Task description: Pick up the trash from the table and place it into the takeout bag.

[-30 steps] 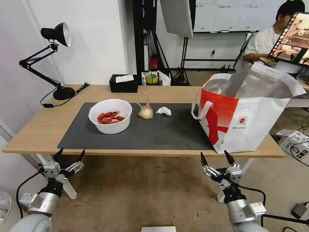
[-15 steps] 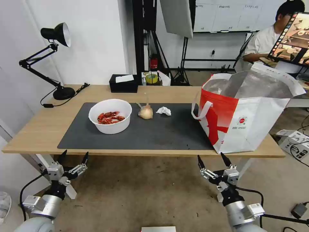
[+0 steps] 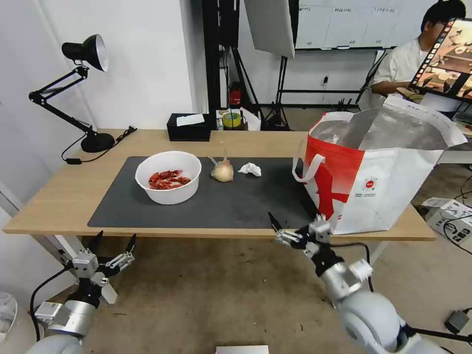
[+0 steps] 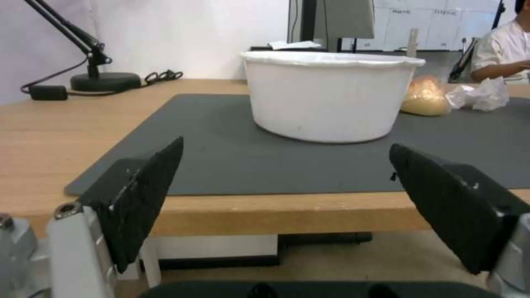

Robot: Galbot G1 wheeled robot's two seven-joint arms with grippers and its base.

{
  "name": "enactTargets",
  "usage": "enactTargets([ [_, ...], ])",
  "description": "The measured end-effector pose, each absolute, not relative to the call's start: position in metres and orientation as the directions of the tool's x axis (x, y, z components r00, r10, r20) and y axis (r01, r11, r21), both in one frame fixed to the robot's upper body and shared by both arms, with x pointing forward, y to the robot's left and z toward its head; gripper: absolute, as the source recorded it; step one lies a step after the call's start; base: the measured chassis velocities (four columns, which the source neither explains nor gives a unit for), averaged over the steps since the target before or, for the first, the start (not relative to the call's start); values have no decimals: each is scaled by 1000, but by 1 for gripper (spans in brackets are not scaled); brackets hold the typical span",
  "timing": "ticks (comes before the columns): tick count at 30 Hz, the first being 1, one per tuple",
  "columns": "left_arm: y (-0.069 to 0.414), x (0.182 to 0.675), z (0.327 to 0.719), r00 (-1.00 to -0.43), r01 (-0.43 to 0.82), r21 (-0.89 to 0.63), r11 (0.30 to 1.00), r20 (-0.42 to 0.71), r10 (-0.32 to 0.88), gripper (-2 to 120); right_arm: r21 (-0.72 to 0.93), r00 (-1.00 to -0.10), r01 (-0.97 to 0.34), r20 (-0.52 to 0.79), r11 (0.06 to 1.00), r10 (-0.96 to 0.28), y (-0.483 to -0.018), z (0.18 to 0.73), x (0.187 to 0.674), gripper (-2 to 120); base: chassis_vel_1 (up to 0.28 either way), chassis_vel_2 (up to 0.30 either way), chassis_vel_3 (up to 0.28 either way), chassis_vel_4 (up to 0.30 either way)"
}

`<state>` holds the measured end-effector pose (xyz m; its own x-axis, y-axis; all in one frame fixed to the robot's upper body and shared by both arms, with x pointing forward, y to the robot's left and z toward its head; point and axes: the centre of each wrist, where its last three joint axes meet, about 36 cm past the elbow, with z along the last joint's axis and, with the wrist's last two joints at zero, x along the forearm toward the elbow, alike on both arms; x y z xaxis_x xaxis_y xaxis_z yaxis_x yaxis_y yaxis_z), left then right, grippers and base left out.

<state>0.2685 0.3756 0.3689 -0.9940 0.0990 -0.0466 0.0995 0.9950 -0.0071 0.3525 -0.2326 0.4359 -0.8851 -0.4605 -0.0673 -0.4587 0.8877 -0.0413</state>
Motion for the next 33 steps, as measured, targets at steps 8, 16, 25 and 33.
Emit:
enactTargets([
  [8,374,270,369,-995,92,-6,996,-50,91,100,-56,-883,-467,-21,882,-469,-206,446,409,100,0,0,0,0],
  [16,381,269,367,-996,77,3,997,-44,77,100,30,-906,-415,81,909,-416,-156,449,461,100,0,0,0,0],
  [25,376,271,361,-996,83,4,997,-36,83,100,14,-954,-257,154,966,-256,-104,461,526,100,0,0,0,0],
  [33,375,271,354,-996,84,9,996,-21,84,100,-42,-973,-113,209,993,-102,-77,454,580,100,0,0,0,0],
])
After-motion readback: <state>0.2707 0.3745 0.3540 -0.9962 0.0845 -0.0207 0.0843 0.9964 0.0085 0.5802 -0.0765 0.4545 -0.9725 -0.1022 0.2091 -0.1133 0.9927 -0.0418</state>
